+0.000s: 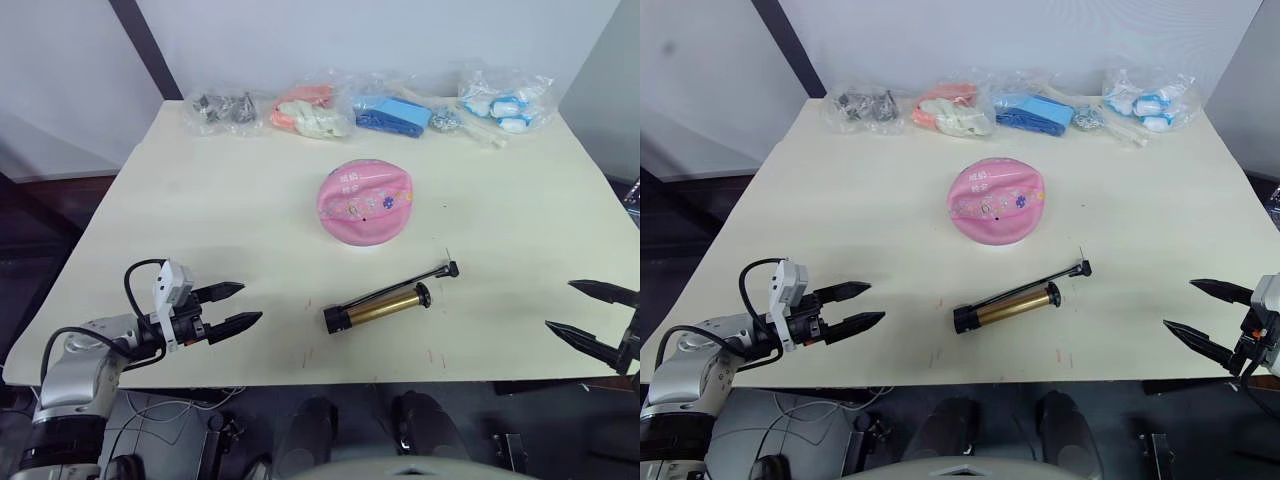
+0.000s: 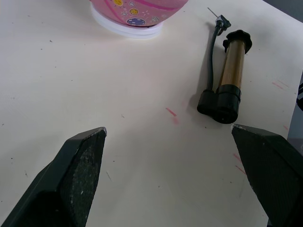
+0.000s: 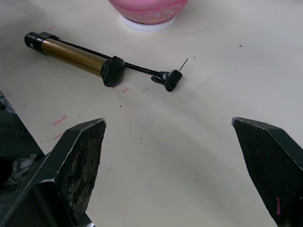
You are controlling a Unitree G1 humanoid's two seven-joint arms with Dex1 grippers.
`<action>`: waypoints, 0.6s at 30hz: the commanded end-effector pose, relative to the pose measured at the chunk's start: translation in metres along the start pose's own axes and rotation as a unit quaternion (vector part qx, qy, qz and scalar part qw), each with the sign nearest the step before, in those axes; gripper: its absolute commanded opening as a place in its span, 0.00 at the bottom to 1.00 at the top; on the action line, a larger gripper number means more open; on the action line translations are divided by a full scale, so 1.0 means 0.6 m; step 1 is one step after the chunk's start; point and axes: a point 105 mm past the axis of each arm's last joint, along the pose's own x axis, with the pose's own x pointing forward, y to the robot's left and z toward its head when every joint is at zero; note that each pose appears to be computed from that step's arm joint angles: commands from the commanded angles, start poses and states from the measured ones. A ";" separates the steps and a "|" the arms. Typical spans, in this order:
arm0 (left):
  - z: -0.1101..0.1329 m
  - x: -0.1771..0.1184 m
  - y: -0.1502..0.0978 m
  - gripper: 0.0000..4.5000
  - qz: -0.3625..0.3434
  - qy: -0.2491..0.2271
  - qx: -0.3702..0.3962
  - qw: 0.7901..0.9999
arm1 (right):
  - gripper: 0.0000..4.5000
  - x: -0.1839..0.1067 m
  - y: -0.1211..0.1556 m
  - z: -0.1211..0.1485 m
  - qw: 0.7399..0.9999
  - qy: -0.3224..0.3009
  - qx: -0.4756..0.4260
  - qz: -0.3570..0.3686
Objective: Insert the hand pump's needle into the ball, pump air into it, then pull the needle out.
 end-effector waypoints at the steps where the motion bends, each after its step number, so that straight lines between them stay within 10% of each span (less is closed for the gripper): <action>1: 0.026 0.001 0.001 1.00 -0.011 -0.004 0.027 1.000 | 1.00 -0.004 0.004 0.023 1.000 -0.022 -0.016 -0.003; 18: 0.162 0.062 -0.064 1.00 -0.159 0.109 0.179 0.965 | 1.00 -0.026 0.055 0.079 0.998 -0.053 -0.027 0.026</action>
